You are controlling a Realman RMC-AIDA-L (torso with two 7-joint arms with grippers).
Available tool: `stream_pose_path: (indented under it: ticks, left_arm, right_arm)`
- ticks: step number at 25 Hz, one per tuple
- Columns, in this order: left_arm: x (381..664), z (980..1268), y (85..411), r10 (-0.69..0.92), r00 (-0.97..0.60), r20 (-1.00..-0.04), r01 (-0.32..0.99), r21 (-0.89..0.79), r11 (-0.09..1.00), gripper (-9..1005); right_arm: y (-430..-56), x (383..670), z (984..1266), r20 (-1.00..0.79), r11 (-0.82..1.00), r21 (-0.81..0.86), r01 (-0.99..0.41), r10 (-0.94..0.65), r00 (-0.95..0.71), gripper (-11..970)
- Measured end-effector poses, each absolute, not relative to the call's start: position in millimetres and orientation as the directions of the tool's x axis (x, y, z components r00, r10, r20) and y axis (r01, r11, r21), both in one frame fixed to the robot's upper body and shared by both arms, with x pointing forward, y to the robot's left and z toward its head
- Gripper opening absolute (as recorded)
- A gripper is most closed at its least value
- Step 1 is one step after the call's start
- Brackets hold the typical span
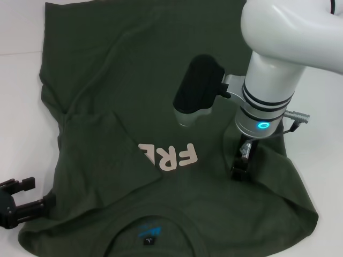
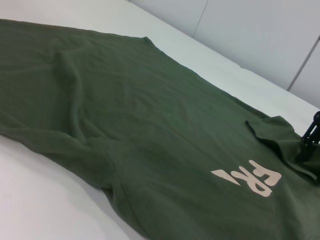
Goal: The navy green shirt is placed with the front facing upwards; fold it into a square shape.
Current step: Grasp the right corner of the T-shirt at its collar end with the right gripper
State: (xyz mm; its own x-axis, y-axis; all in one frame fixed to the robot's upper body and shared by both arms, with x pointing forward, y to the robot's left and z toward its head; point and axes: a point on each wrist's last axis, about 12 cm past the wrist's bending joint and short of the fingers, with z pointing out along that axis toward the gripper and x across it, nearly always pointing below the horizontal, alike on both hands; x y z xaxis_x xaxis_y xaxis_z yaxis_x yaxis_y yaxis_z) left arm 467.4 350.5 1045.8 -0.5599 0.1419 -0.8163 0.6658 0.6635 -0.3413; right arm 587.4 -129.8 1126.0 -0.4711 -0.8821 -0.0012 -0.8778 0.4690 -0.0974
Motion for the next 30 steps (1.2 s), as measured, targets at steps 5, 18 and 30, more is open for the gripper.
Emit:
stream_pose_path:
  ticks: [5,18,30]
  left_arm:
    - [467.3,1045.8,350.7,0.140,-0.560,-0.817,0.665,-0.342,0.665,814]
    - [467.4,1046.0,351.1,0.141,-0.560,-0.817,0.665,-0.341,0.665,813]
    - [467.3,1046.1,351.5,0.141,-0.559,-0.817,0.664,-0.339,0.666,814]
  right_arm:
    - [-128.3,586.8,1125.9,0.000,0.465,-0.097,-0.880,-0.884,-0.467,548]
    - [-125.5,584.6,1123.9,0.011,0.453,-0.106,-0.885,-0.890,-0.457,507]
    - [-123.8,583.3,1121.9,0.024,0.444,-0.119,-0.888,-0.893,-0.450,470]
